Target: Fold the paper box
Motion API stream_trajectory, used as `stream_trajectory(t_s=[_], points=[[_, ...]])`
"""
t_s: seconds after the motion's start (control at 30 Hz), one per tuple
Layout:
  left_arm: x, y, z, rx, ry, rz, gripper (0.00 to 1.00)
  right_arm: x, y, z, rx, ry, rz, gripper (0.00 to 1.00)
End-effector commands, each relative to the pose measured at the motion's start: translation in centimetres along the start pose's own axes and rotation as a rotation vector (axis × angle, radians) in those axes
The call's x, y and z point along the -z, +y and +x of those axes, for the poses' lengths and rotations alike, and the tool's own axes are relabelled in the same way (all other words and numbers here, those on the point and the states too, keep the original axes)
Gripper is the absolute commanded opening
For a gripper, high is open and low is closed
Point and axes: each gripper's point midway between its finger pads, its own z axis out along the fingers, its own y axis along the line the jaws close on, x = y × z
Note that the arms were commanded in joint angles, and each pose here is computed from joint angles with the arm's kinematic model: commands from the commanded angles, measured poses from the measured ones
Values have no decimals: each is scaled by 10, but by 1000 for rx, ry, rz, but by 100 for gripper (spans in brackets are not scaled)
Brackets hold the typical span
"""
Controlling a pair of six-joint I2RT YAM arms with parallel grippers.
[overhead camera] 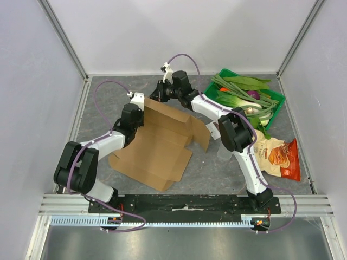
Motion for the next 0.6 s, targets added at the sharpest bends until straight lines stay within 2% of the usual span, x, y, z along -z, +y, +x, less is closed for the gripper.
stream_trajectory(t_s=[0.0,0.23,0.3,0.33,0.4,0.5,0.57], points=[[13,-18,-27,28,-108,76,43,5,43,17,61,108,-68,7],[39,-5,-7,173,-73,17,53,15,40,-2,100,87,-33,9],[51,5,-9,282,-88,-34,54,18,37,-5,102,80,-20,9],[57,14,5,310,-68,-87,54,18,36,-6,105,78,-18,9],[71,19,-4,417,-126,-94,57,19,34,-7,107,79,-14,10],[83,19,-3,466,-164,-67,63,20,34,-5,110,85,-11,11],[85,23,6,478,-140,-81,65,21,34,-4,115,86,-7,11]])
